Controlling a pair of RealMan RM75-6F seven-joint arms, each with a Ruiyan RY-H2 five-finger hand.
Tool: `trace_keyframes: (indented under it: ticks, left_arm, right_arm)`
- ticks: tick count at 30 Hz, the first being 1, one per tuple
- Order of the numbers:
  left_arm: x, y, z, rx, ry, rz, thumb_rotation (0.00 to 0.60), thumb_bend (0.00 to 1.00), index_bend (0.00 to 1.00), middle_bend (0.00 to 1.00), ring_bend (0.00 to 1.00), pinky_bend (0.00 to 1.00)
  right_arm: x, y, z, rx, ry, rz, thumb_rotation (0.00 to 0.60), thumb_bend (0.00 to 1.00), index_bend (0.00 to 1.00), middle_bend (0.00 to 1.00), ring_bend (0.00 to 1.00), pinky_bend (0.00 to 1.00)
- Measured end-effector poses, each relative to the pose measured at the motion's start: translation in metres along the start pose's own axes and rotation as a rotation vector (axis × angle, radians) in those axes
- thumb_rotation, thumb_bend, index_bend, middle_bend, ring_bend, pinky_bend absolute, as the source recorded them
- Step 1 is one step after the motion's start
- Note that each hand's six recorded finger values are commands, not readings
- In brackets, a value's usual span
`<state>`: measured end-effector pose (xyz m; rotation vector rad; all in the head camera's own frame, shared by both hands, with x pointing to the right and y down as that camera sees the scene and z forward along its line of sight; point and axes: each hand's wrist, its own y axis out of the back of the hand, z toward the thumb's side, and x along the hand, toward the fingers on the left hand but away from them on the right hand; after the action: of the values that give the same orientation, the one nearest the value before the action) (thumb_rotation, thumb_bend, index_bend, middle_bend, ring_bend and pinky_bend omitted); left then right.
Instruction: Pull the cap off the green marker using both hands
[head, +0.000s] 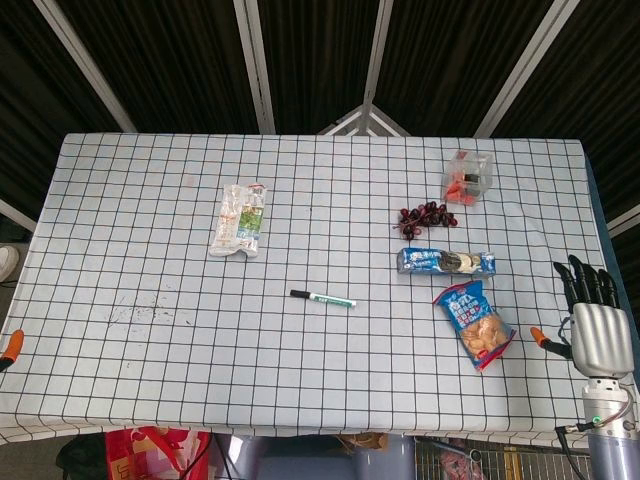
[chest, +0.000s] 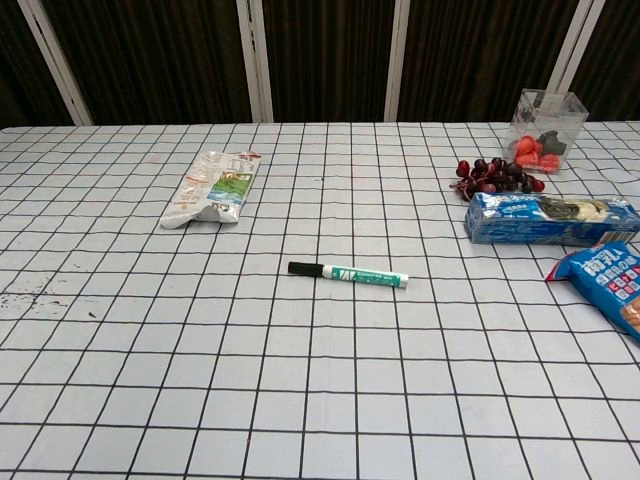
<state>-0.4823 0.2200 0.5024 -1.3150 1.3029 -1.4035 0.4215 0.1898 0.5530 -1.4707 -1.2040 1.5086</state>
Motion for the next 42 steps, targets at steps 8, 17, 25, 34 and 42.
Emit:
trace_keyframes:
  ticks: [8,17,25,34,42]
  left_arm:
    - [-0.007,0.0,-0.002,0.006,-0.004,-0.002,0.6,0.42,0.01,0.0,0.0,0.03]
    - [-0.008,-0.001,-0.009,-0.003,0.008,-0.003,0.6,0.42,0.01,0.0,0.0,0.03]
    - [-0.012,-0.004,-0.015,-0.003,0.017,-0.003,0.6,0.42,0.01,0.0,0.0,0.03]
    - [-0.011,-0.004,-0.014,0.001,0.007,-0.003,0.6,0.42,0.02,0.0,0.0,0.03]
    - [-0.009,-0.008,-0.02,0.022,0.024,-0.016,0.6,0.42,0.02,0.0,0.0,0.03]
  right_arm:
    - [0.002,-0.004,0.003,-0.033,0.014,0.007,0.6,0.17,0.2,0.04,0.05,0.02]
    - [-0.001,-0.003,0.018,-0.051,0.023,0.001,0.6,0.17,0.2,0.04,0.05,0.02]
    - [-0.011,-0.01,0.042,-0.045,0.048,0.032,0.6,0.17,0.25,0.04,0.05,0.0]
    - [-0.026,-0.022,0.093,-0.074,0.106,0.063,0.6,0.17,0.33,0.04,0.05,0.0]
    - [-0.049,-0.049,0.156,-0.081,0.125,0.159,0.6,0.17,0.35,0.04,0.05,0.0]
